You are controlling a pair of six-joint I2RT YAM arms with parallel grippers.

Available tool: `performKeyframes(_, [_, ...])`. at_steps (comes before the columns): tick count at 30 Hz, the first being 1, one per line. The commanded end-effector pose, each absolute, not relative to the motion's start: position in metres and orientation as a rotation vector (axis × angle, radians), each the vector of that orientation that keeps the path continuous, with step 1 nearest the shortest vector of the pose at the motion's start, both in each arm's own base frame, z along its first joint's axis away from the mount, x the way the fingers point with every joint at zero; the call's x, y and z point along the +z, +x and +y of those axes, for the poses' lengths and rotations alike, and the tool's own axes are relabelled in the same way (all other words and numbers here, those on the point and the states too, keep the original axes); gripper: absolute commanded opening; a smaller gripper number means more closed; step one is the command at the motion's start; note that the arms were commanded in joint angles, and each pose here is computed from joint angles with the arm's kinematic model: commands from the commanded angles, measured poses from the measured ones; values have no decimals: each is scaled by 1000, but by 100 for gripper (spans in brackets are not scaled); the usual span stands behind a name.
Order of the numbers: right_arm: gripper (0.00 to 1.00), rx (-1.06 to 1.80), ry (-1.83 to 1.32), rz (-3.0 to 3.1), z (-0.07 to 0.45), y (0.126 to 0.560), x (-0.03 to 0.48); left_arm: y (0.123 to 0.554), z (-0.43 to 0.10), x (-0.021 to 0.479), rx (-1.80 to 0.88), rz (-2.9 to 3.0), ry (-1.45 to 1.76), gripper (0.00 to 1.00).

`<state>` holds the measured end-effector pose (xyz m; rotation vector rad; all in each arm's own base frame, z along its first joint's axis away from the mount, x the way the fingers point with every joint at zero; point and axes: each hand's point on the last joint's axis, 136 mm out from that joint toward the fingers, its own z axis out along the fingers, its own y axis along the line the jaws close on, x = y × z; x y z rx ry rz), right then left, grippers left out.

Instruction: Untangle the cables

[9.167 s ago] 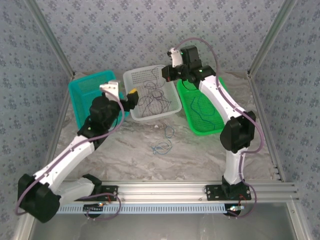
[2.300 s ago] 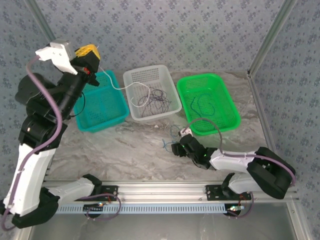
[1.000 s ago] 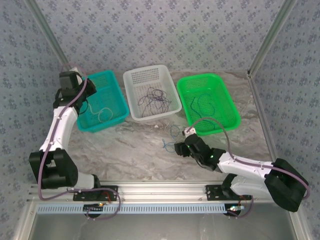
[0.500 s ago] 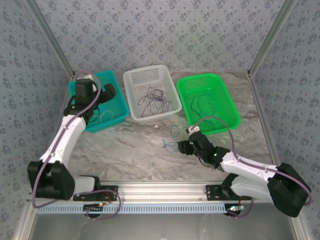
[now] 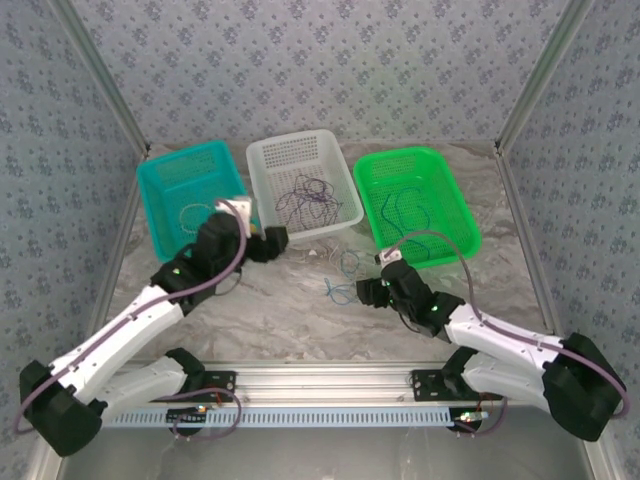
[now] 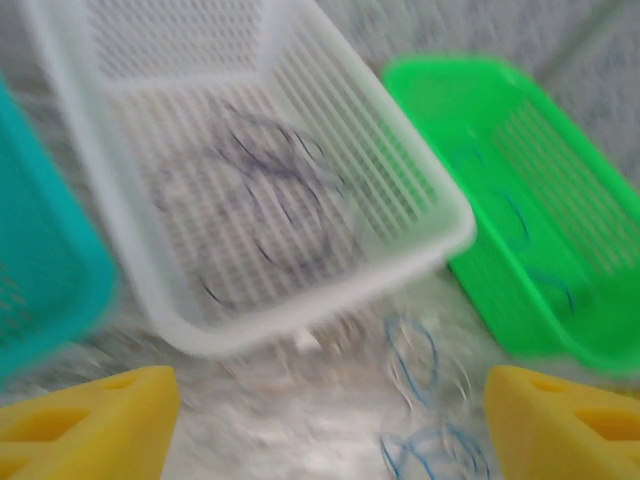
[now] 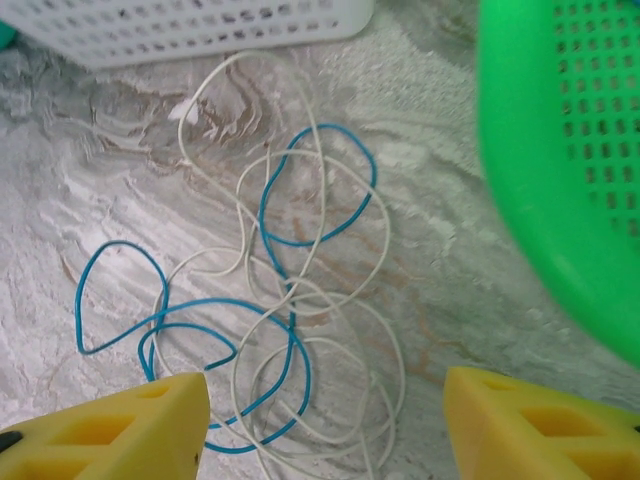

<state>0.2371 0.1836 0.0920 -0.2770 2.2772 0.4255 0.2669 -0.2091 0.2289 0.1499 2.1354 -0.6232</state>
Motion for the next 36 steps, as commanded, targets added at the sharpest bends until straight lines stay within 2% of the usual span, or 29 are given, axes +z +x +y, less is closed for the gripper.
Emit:
performKeyframes(1, [66, 431, -223, 2239, 175, 245, 114, 243, -246, 199, -755, 2225, 173, 72])
performKeyframes(7, [67, 478, -135, 2218, 154, 246, 136, 207, -307, 157, -866, 2377, 319, 68])
performKeyframes(9, [67, 493, -119, 2209, 150, 245, 140, 203, -318, 146, -906, 2404, 322, 63])
performKeyframes(12, [67, 497, -93, 2201, 142, 242, 143, 202, -325, 136, -952, 2414, 293, 55])
performKeyframes(29, [69, 516, -33, 2147, 128, 238, 162, 219, -348, 75, -903, 2526, 264, 48])
performKeyframes(33, [70, 513, -15, 2143, 121, 234, 164, 222, -352, 67, -932, 2531, 246, 36])
performKeyframes(36, [70, 517, -7, 2149, 119, 232, 163, 223, -355, 66, -923, 2533, 274, 21])
